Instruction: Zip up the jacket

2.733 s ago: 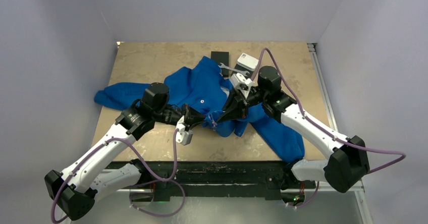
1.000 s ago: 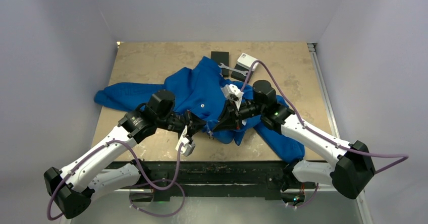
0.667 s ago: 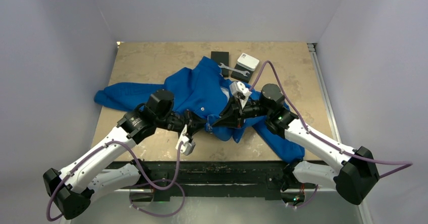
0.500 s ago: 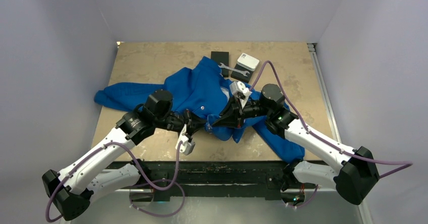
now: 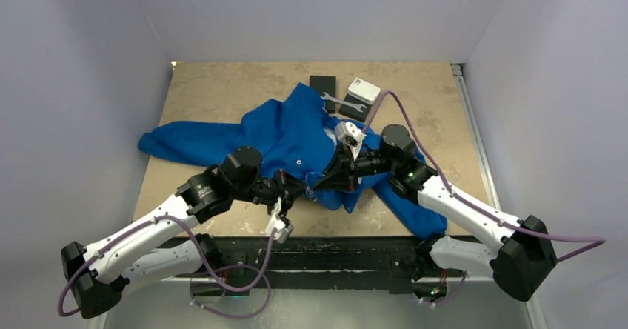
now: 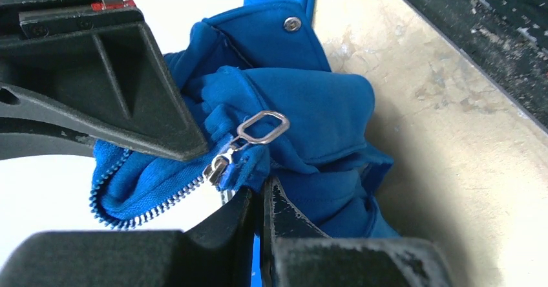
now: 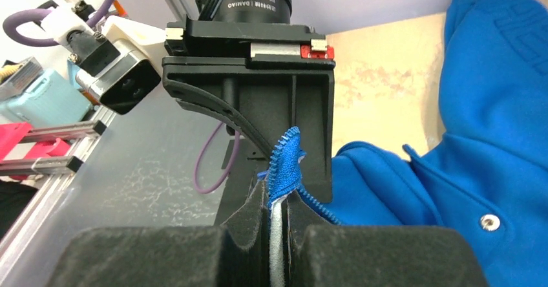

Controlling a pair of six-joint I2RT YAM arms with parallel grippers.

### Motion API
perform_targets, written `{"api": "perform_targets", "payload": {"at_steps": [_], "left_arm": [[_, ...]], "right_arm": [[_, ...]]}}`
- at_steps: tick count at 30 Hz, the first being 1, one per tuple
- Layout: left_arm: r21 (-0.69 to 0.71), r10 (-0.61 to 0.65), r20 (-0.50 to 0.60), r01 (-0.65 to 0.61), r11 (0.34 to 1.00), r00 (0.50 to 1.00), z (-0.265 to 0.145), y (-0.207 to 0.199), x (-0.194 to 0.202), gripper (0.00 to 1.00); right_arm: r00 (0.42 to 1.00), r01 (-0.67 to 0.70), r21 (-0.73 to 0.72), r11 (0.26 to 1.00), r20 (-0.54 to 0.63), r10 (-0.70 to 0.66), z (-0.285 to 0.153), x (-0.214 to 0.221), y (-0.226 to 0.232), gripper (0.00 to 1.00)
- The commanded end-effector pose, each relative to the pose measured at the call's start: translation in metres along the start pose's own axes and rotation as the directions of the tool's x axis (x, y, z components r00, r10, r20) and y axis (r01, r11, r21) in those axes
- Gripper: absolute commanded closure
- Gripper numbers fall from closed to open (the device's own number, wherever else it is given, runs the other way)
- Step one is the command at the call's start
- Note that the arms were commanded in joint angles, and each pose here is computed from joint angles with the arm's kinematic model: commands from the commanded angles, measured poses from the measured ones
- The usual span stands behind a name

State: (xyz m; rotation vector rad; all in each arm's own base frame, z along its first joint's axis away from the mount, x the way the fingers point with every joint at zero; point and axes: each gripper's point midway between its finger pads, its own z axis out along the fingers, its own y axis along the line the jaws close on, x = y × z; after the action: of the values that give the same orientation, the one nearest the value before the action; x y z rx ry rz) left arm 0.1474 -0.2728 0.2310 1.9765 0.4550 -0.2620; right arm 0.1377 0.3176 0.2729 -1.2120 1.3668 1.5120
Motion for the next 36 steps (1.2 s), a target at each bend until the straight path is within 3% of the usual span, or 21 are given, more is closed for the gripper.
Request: {"api": "perform_targets", "payload": {"at_steps": [1,13,21,36], "left_arm": [[-0.074,0.036,-0.06,-0.04,0.996,0.998,0.002,0.02,0.005,1.0],[-0.095,0.032,-0.085,-0.04,0.995,0.996,0.002,0.023,0.008,1.0],[-0.064,0.14,-0.087,-0.145,0.987,0.986,0.006,0.013,0.004,1.0],[-0.168,-0.014,-0.14,-0.009,0.986,0.99,0.001,0.041,0.01,1.0]], "right_arm": [[1.0,0.011,0.022,1.0,-0.003,-0.01,-0.006,-0.003,0.009,1.0],[0.998,-0.036,0.059,0.998,-0.057,0.04,-0.018,0.011,0.019,1.0],[1.0,-0.017,0.08,0.997,-0.02,0.019,-0.017,0.004,0.016,1.0],[0.999,0.034,0.251,0.967,-0.029,-0.028,-0.024,0.003,-0.014,1.0]]}}
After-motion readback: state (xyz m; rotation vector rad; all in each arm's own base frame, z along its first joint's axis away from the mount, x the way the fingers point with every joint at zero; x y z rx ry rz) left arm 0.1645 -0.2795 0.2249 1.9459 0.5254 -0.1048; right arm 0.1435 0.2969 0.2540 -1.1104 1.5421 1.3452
